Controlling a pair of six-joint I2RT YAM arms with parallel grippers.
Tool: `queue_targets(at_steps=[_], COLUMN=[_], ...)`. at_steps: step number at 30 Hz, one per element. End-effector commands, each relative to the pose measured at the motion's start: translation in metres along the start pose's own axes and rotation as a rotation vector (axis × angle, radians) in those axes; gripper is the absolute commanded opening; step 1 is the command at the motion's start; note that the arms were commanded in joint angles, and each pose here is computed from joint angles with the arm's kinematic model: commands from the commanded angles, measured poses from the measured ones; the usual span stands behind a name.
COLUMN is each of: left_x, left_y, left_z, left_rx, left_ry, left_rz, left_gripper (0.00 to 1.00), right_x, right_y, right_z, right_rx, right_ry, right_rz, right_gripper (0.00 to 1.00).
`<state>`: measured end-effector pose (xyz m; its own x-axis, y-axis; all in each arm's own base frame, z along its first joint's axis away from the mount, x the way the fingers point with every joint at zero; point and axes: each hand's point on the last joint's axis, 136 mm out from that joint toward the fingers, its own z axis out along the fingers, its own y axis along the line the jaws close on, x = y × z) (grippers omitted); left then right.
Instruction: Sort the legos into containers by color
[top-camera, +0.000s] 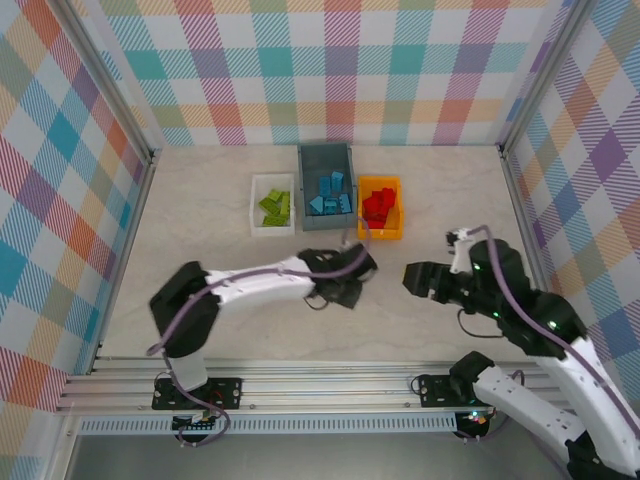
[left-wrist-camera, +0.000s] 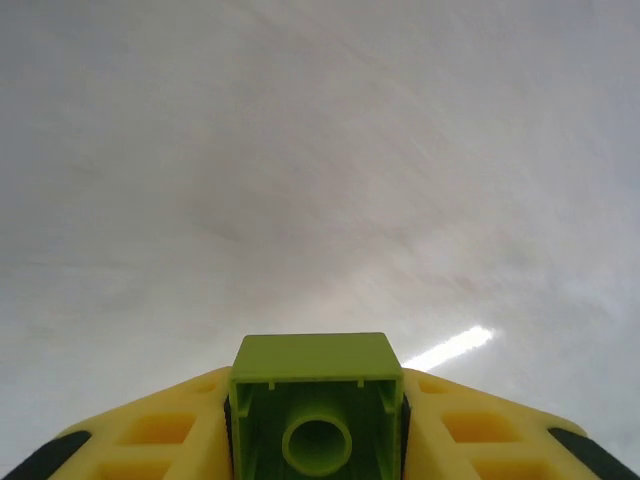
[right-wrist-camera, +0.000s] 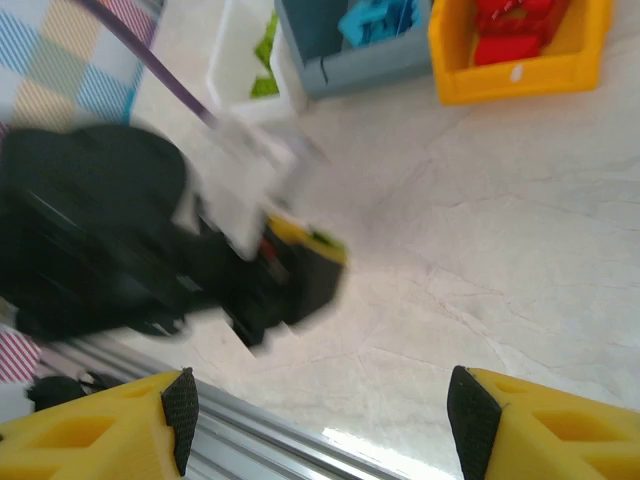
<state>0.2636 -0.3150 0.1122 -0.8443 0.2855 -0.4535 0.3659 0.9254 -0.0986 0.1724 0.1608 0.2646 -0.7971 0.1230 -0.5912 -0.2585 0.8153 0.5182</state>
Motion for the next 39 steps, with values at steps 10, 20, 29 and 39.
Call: queue_targets(at_steps=[10,20,29,39], left_x=[-0.078,-0.122,-0.124,-0.141], left_y=[0.196,0.249,0.261,0.249], left_z=[-0.009,0.044,0.063,0.027], left_rx=[-0.219,-0.361,-0.39,-0.331], left_ry=[-0.041,0.017,0.05,-0.023], left_rz=[-0.379,-0.42,-0.459,-0.48], left_gripper=[0.37,0.37,0.49,0.64], right_x=[0.003,-0.004,-0.006,-0.015], right_y=[0.122,0.125,0.125,0.127], right_z=[0.135,0.168,0.163,0.147], right_rx=[-0.192,-0.16,-0.194,-0.257], right_ry=[-0.006,-0.032,-0.061,-0.147], right_rz=[-0.263,-0.233,-0.206,-0.194], right_gripper=[0.68,0.68,0.69,0.71])
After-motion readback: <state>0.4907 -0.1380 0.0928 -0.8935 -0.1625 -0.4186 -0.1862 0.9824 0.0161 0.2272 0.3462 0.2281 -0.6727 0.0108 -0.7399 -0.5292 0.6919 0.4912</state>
